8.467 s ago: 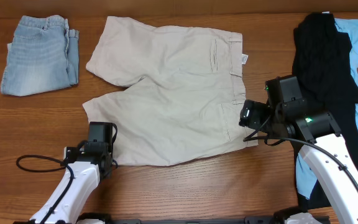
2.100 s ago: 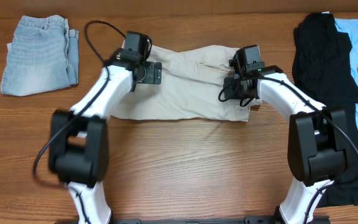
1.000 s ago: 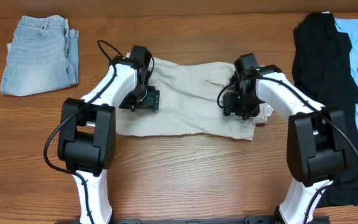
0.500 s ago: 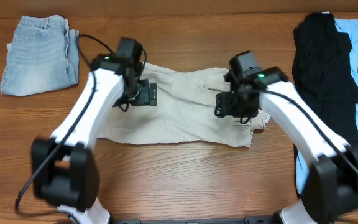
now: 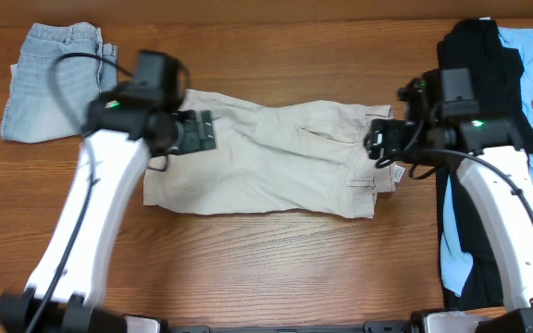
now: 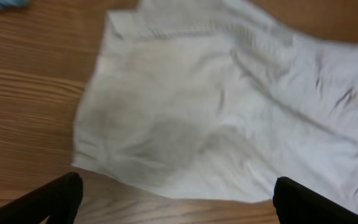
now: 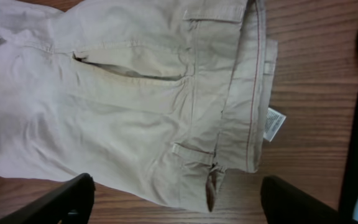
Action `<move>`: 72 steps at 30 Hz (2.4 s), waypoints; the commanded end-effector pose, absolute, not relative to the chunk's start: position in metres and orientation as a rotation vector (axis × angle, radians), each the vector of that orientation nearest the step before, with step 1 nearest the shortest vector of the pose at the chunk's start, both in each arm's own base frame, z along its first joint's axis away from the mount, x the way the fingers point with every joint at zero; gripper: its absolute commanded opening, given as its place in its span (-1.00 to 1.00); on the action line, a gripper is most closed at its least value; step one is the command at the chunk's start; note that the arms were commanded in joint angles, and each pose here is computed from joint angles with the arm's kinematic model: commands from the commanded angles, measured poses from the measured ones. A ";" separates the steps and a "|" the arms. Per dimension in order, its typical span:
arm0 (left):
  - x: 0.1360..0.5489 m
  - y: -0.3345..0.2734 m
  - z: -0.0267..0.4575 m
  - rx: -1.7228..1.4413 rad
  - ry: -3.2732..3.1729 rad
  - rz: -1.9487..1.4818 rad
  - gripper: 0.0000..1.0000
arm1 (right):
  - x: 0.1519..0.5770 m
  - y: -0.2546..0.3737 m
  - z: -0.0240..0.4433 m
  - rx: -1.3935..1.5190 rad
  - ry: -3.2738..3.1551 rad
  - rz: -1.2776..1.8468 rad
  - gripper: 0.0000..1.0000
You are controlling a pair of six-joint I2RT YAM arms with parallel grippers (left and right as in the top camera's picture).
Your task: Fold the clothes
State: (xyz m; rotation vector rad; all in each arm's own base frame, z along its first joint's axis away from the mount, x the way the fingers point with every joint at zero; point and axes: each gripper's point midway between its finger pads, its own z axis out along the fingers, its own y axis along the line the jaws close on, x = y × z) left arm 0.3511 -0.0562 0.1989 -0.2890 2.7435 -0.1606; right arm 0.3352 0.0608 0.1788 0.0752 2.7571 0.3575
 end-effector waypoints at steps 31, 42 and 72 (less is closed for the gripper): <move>0.408 -0.012 0.044 -0.040 3.001 -0.362 0.20 | 0.365 0.068 0.143 -0.064 2.776 0.374 0.85; 0.405 -0.024 0.034 0.031 3.012 -0.350 -0.92 | 0.372 0.059 0.115 0.026 2.843 0.386 0.79; 0.385 0.012 -0.034 -0.178 3.185 -0.197 -0.91 | 0.395 0.027 0.059 0.127 2.903 0.274 0.86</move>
